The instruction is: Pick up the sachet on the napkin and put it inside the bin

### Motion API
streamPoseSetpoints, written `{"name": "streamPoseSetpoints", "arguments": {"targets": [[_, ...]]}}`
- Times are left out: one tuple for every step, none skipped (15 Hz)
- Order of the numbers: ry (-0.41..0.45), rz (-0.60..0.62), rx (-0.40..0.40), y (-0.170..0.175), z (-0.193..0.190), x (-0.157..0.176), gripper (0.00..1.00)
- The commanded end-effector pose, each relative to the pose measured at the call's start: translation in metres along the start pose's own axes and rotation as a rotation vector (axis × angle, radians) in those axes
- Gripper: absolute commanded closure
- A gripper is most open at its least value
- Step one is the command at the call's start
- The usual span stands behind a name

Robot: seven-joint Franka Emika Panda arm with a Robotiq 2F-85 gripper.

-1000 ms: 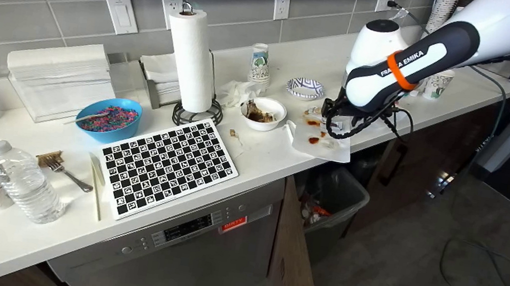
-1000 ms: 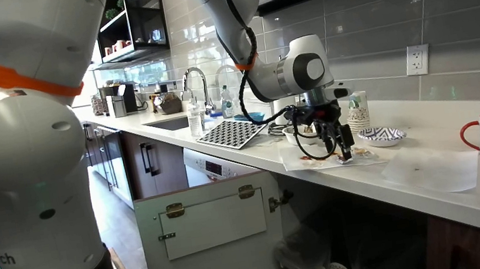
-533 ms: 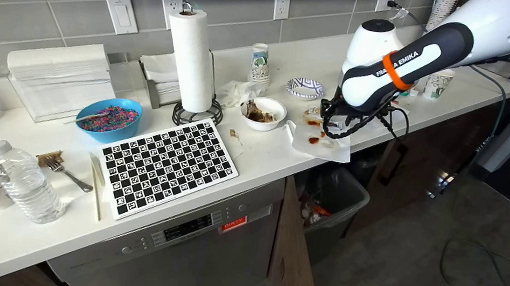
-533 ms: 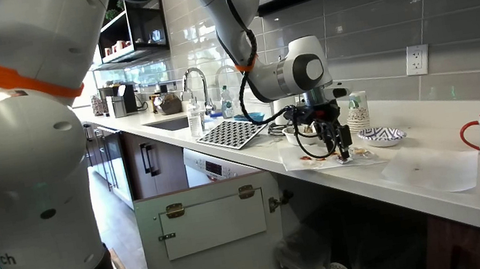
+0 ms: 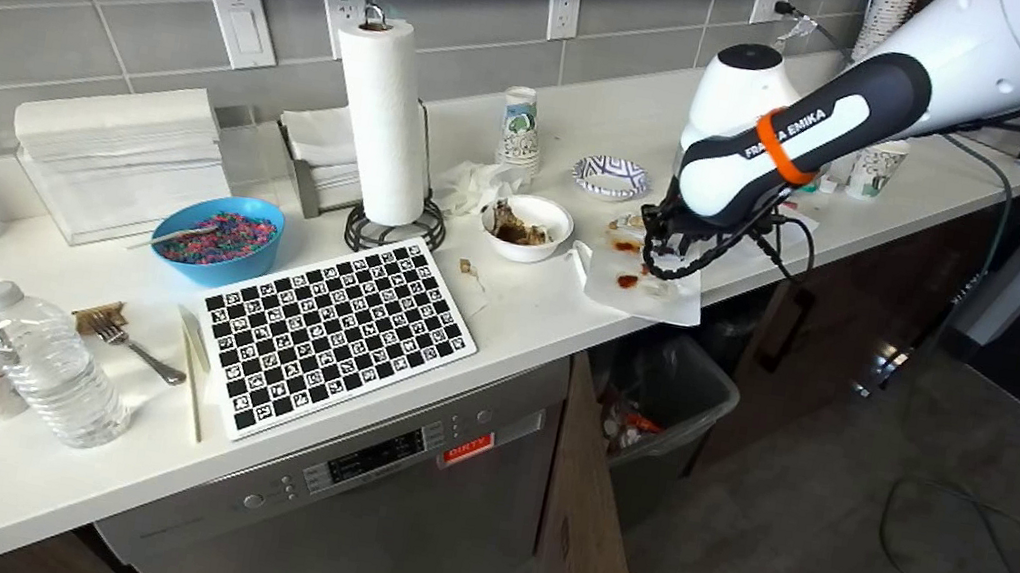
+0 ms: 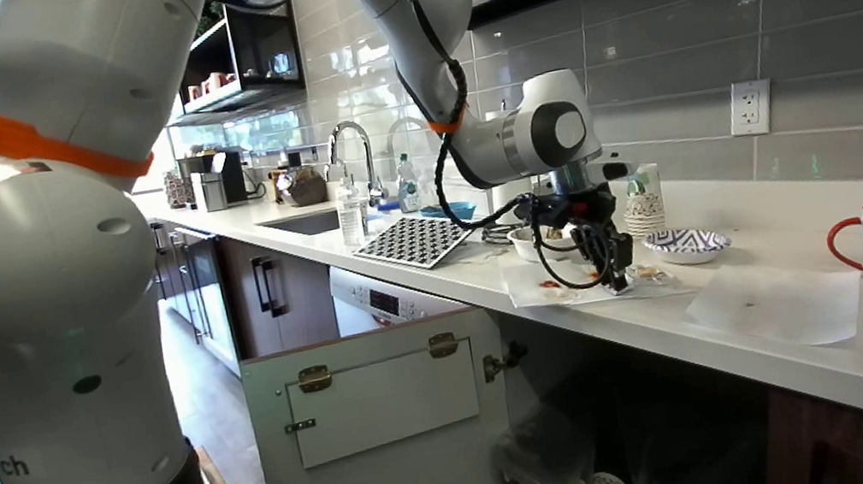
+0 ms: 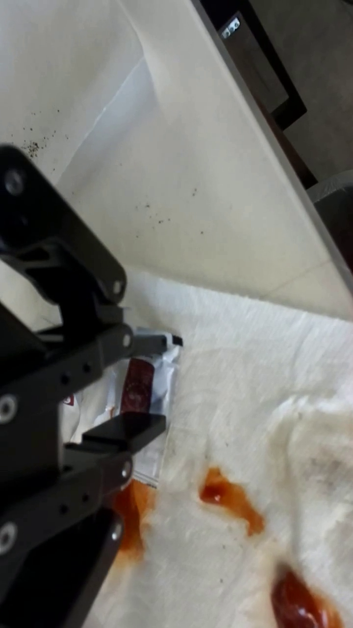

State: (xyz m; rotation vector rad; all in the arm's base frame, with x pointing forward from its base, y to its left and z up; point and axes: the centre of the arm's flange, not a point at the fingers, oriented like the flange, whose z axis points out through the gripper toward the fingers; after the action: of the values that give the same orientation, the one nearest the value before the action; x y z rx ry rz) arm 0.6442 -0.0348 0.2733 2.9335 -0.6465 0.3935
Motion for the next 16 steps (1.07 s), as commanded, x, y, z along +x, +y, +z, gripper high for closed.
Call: {"name": "streamPoseSetpoints", "arguments": {"targets": [[0.012, -0.004, -0.007, 0.000, 0.006, 0.005, 0.65], [0.017, 0.000, -0.009, 0.000, 0.006, 0.006, 0.59], [0.019, 0.003, -0.008, 0.001, 0.006, 0.007, 0.47], [0.023, 0.004, -0.009, 0.001, 0.006, 0.008, 0.40], [0.027, 0.006, -0.007, 0.001, 0.006, 0.010, 0.37], [0.030, 0.006, -0.004, 0.001, 0.006, 0.011, 0.35], [0.031, 0.005, -0.003, 0.000, 0.007, 0.013, 0.35], [0.031, 0.003, -0.003, -0.001, 0.008, 0.014, 0.45], [0.031, 0.001, -0.001, -0.002, 0.009, 0.014, 0.56], [0.029, -0.001, -0.001, -0.003, 0.010, 0.015, 0.62], [0.028, -0.002, -0.001, -0.004, 0.012, 0.014, 0.72], [0.026, -0.004, -0.002, -0.005, 0.014, 0.015, 0.80], [0.024, -0.005, -0.003, -0.005, 0.016, 0.015, 0.89], [0.022, -0.006, -0.004, -0.005, 0.018, 0.015, 0.95], [0.019, -0.006, -0.004, -0.006, 0.021, 0.015, 1.00], [0.017, -0.006, -0.004, -0.006, 0.022, 0.015, 1.00]]}}
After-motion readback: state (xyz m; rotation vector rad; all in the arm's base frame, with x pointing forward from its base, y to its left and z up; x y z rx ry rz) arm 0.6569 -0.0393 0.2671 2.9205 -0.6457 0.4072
